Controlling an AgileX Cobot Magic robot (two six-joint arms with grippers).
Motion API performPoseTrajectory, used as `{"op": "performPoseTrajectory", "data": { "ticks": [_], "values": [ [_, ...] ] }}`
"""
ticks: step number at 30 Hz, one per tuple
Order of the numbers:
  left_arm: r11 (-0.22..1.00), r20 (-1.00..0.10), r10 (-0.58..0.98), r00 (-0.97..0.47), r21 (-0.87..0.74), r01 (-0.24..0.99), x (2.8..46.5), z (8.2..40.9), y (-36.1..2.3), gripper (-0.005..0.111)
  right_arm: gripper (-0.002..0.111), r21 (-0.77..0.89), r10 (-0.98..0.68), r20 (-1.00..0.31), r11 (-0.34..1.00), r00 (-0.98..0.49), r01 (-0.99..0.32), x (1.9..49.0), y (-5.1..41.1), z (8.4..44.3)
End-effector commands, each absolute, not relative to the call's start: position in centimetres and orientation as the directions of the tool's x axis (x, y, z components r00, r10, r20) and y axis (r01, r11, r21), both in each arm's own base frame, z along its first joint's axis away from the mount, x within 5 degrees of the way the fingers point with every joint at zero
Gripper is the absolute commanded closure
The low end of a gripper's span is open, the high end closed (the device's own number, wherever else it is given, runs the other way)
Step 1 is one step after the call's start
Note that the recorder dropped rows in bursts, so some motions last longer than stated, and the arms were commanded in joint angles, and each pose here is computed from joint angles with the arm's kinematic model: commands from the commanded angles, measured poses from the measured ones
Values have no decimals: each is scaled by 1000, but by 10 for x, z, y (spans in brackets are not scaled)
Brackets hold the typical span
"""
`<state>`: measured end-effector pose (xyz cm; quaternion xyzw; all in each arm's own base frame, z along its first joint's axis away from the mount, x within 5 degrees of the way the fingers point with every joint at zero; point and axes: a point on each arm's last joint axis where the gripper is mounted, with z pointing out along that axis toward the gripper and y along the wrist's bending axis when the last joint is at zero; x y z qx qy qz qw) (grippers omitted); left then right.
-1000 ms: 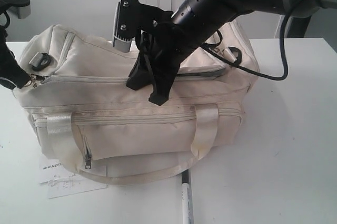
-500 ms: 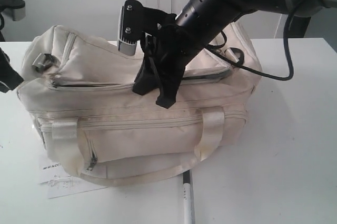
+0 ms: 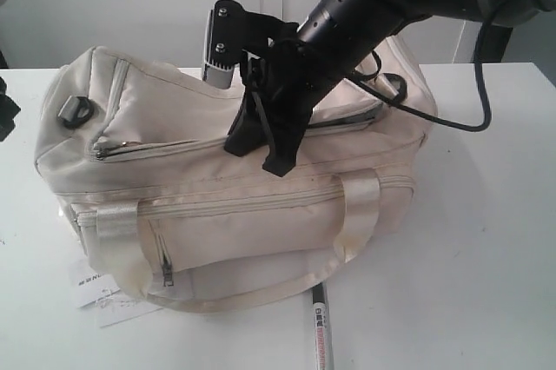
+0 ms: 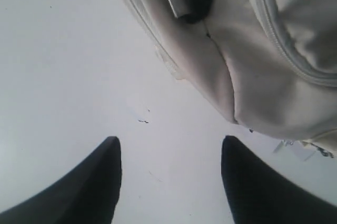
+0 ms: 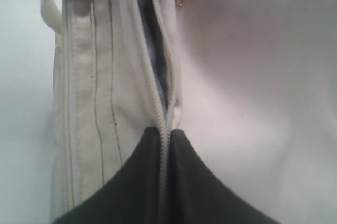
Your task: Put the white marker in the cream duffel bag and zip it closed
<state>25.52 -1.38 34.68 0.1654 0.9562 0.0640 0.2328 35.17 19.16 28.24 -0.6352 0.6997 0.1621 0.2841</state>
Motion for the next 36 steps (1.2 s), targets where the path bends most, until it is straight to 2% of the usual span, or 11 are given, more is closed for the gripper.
{"op": "performPoseTrajectory", "data": {
  "ticks": [1, 4, 12, 21, 25, 30, 35, 36],
  "values": [
    [951, -492, 308, -814, 156, 266, 232, 362, -16, 46, 108, -131, -732, -677, 216, -72, -967, 355, 194, 291],
    [956, -529, 292, -797, 130, 265, 223, 358, -18, 46, 108, -124, -697, -711, 249, -89, -961, 356, 197, 294],
    [966, -564, 236, -791, 44, 256, 212, 318, -23, 46, 108, -125, -682, -723, 289, -113, -949, 359, 197, 295],
    [976, -626, 178, -759, 15, 216, 214, 304, -24, 46, 108, -86, -705, -693, 290, -152, -953, 370, 200, 268],
    [984, -642, 125, -756, -18, 178, 215, 303, -25, 46, 107, -47, -687, -696, 334, -209, -941, 371, 200, 266],
    [990, -676, 22, -737, -90, 113, 219, 306, -26, 46, 89, -11, -672, -696, 363, -253, -932, 370, 200, 265],
    [971, -661, -88, -745, -223, 83, 217, 302, -33, 46, 63, 19, -648, -701, 401, -298, -916, 369, 200, 270],
    [967, -666, -108, -738, -242, 77, 217, 302, -34, 46, 62, 22, -639, -706, 412, -306, -911, 369, 199, 273]
  ]
}}
